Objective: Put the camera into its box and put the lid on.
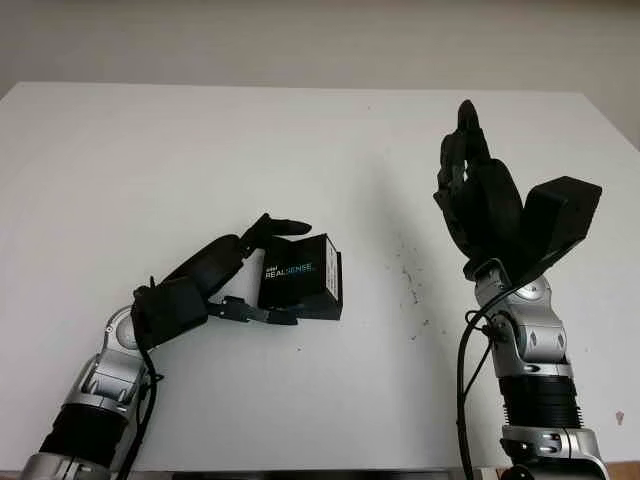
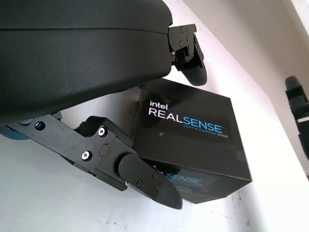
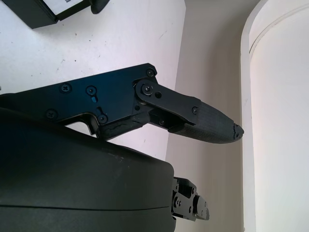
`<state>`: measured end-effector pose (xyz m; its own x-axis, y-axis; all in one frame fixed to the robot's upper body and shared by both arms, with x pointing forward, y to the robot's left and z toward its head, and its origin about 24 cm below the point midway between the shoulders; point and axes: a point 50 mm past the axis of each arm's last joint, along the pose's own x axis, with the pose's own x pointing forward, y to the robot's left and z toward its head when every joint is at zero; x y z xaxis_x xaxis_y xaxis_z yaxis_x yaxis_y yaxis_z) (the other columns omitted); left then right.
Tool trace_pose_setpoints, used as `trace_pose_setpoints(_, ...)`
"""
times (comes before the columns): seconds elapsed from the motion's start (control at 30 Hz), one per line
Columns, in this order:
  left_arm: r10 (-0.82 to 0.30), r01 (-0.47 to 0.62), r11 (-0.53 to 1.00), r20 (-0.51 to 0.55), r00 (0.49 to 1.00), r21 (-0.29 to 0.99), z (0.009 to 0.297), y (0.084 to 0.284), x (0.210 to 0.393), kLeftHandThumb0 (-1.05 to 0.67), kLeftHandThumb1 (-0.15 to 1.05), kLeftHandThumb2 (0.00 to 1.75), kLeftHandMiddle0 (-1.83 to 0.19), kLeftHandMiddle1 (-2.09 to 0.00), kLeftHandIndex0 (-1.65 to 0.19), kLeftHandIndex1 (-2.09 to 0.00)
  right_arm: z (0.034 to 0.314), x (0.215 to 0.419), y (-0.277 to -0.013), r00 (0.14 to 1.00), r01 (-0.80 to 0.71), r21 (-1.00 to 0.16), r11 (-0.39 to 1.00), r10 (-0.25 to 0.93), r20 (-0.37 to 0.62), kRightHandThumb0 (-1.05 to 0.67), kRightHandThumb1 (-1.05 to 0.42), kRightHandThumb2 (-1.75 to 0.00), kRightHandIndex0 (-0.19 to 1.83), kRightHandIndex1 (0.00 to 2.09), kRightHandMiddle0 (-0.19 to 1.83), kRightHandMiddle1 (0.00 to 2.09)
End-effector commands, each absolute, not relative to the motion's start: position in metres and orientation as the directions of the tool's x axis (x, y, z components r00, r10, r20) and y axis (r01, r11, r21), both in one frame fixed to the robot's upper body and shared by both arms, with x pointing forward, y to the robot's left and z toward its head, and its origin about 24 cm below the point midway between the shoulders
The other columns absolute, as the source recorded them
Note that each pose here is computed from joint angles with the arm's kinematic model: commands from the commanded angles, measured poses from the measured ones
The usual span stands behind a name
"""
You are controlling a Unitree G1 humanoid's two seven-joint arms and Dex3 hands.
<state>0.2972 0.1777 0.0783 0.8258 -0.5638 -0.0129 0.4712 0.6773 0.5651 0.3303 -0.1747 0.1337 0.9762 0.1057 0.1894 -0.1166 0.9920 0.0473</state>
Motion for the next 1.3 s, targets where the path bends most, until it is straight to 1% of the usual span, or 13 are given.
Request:
trace_pose_setpoints(0.0,-0.552,0.449,0.7,0.022,0.834,0.555,0.08,0.177,0.295,-0.22,0.79,0.06,0.03,-1.36,0.13,-1.06,0.136,0.329,-0.176,0.973,-0.11,0.043,0.993,0.099,0.208,-0.69,-1.05,-0.73,-0.19,0.0,-0.19,0.0)
trace_pose_setpoints(0.13,-0.544,0.416,0.709,0.066,0.837,0.569,0.079,0.177,0.295,-0.18,0.83,0.06,-0.12,-1.43,0.04,-1.2,0.136,0.329,-0.176,0.973,-0.108,0.046,0.993,0.097,0.208,-0.68,-1.05,-0.73,-0.19,0.0,-0.19,0.0)
trace_pose_setpoints(0.3,-0.541,0.397,0.704,0.084,0.837,0.589,0.077,0.179,0.295,-0.19,0.88,0.07,-0.15,-1.52,-0.01,-1.33,0.135,0.329,-0.176,0.973,-0.104,0.043,0.994,0.093,0.21,-0.68,-1.05,-0.73,-0.19,0.0,-0.19,0.0)
trace_pose_setpoints(0.5,-0.537,0.382,0.702,0.095,0.838,0.602,0.08,0.18,0.294,-0.26,1.0,0.08,-0.2,-1.65,-0.12,-1.42,0.133,0.328,-0.175,0.973,-0.105,0.04,0.994,0.094,0.21,-0.66,-1.05,-0.73,-0.19,0.0,-0.19,0.0)
trace_pose_setpoints(0.67,-0.535,0.361,0.688,0.104,0.838,0.629,0.09,0.18,0.295,-0.28,1.02,0.06,-0.18,-1.72,-0.14,-1.45,0.132,0.328,-0.174,0.974,-0.103,0.039,0.994,0.093,0.209,-0.65,-1.05,-0.73,-0.19,0.0,-0.19,0.0)
trace_pose_setpoints(0.93,-0.538,0.354,0.678,0.107,0.836,0.644,0.117,0.178,0.293,-0.25,1.03,0.06,-0.14,-1.7,-0.13,-1.43,0.129,0.328,-0.172,0.973,-0.115,0.056,0.992,0.101,0.207,-0.62,-1.05,-0.73,-0.19,0.0,-0.19,0.0)
trace_pose_setpoints(1.07,-0.537,0.36,0.666,0.085,0.839,0.654,0.128,0.178,0.291,-0.23,1.03,0.05,-0.16,-1.72,-0.13,-1.42,0.128,0.327,-0.172,0.973,-0.128,0.054,0.99,0.115,0.201,-0.61,-1.05,-0.74,-0.19,0.0,-0.19,0.0)
trace_pose_setpoints(1.2,-0.539,0.363,0.658,0.076,0.839,0.66,0.14,0.179,0.289,-0.23,1.03,0.05,-0.17,-1.75,-0.14,-1.42,0.127,0.327,-0.172,0.975,-0.118,0.061,0.991,0.104,0.199,-0.6,-1.05,-0.73,-0.19,0.0,-0.19,0.0)
trace_pose_setpoints(1.27,-0.542,0.365,0.655,0.074,0.837,0.662,0.146,0.179,0.288,-0.22,1.03,0.05,-0.16,-1.73,-0.14,-1.42,0.127,0.326,-0.171,0.975,-0.121,0.06,0.991,0.107,0.197,-0.6,-1.05,-0.72,-0.19,0.0,-0.19,0.0)
